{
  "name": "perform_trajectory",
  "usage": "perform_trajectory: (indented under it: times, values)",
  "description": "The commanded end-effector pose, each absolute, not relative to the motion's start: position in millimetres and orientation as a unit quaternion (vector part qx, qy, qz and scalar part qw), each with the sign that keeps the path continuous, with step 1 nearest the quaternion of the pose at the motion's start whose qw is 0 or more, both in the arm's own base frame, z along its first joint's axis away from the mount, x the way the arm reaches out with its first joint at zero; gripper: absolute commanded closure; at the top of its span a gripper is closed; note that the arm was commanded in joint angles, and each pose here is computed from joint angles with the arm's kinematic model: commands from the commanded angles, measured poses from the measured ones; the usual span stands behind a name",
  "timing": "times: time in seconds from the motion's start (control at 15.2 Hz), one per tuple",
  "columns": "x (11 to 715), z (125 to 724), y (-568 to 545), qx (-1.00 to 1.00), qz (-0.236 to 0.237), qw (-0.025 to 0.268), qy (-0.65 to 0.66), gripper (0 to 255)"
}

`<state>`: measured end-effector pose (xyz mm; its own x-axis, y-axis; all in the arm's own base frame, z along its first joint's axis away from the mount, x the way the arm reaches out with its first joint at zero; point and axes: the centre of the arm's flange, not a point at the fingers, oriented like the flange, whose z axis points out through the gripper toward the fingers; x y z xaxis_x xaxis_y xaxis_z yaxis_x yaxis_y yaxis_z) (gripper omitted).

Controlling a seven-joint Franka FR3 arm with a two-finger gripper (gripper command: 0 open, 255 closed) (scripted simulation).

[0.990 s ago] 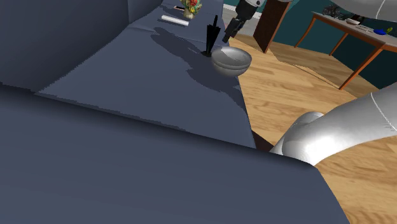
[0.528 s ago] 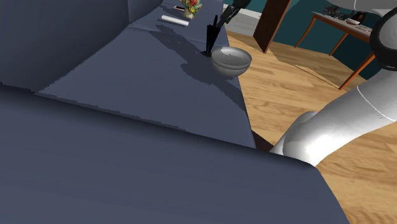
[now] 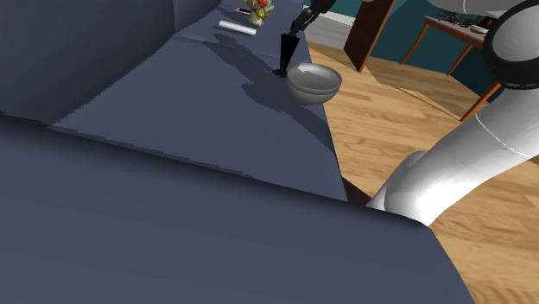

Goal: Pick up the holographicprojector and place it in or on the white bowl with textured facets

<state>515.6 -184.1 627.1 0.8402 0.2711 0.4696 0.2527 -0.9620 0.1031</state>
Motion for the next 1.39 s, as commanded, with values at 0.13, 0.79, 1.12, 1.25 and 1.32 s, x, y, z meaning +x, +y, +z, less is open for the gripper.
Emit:
perform_trajectory:
  times: [0.13, 0.79, 1.12, 1.25, 1.32]
  values:
    - [523, 615, -184, 0.959, 0.248, 0.019, 0.136, 0]
    - [523, 615, -184, 0.959, 0.248, 0.019, 0.136, 255]
    - [523, 615, -183, 0.959, 0.248, 0.019, 0.136, 255]
    - [523, 620, -184, 0.959, 0.248, 0.019, 0.136, 255]
    - [523, 625, -184, 0.959, 0.248, 0.019, 0.136, 255]
